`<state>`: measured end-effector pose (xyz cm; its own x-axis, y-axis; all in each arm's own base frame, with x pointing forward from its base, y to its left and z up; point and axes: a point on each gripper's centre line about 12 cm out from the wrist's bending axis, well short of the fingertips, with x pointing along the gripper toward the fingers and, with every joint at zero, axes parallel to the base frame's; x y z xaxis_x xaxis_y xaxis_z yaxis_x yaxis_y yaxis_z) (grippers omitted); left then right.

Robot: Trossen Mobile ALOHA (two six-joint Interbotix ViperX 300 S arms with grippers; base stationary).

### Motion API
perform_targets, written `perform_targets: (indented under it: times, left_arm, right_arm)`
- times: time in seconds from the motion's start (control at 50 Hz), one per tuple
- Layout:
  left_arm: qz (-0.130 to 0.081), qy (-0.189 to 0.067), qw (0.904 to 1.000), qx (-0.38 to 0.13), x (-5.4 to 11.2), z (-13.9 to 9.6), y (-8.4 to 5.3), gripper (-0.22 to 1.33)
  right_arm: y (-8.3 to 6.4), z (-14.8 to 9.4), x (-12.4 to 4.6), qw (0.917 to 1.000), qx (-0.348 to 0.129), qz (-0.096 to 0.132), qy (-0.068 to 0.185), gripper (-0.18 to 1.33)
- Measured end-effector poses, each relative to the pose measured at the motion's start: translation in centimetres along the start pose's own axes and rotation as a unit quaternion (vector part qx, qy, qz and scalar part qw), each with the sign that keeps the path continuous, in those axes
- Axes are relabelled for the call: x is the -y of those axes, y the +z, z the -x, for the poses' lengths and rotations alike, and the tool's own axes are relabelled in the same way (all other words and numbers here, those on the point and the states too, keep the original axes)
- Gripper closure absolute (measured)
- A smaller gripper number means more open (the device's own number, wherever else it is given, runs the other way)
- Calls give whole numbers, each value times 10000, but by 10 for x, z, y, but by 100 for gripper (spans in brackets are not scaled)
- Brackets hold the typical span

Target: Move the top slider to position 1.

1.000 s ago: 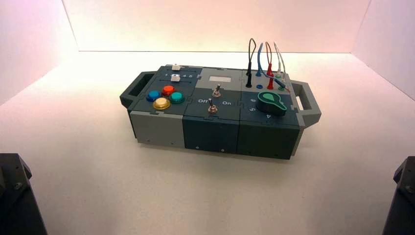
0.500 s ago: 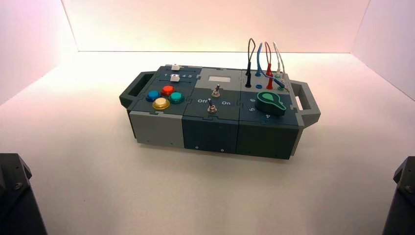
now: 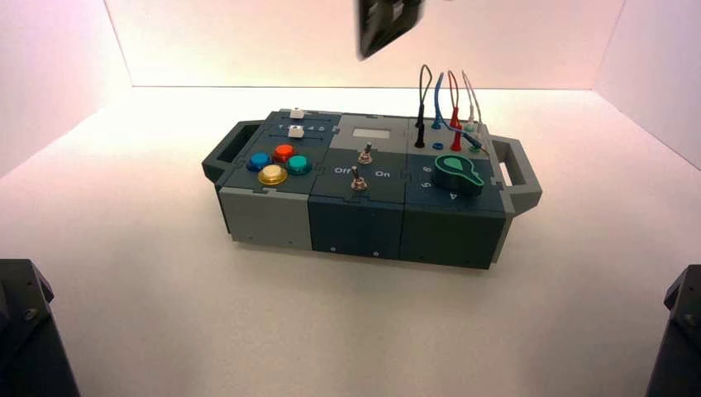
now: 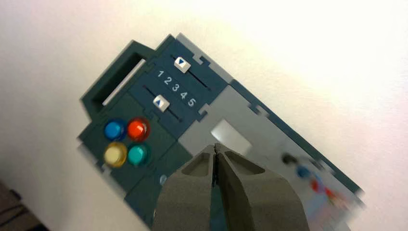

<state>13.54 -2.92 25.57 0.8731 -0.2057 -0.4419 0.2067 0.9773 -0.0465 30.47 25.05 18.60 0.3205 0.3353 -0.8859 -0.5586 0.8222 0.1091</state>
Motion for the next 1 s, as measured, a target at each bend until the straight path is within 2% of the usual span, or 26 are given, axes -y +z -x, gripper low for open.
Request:
perform_targets:
  times: [0.26, 0.4, 0.72, 1.0]
  left_arm:
    - [33, 3, 9994, -351, -1, -12, -6, 82]
    - [37, 5, 9986, -519, -1, -18, -8, 82]
    - [56, 8, 9977, -672, -2, -23, -11, 82]
    - [56, 8, 9977, -672, -2, -23, -11, 82]
  right_arm:
    - [37, -63, -19, 9977, -641, 199, 66, 129]
    - [49, -80, -21, 9964, -810, 228, 67, 129]
    - [51, -110, -21, 9930, -1161, 221, 60, 129]
    - [53, -111, -22, 9928, -1177, 218, 67, 129]
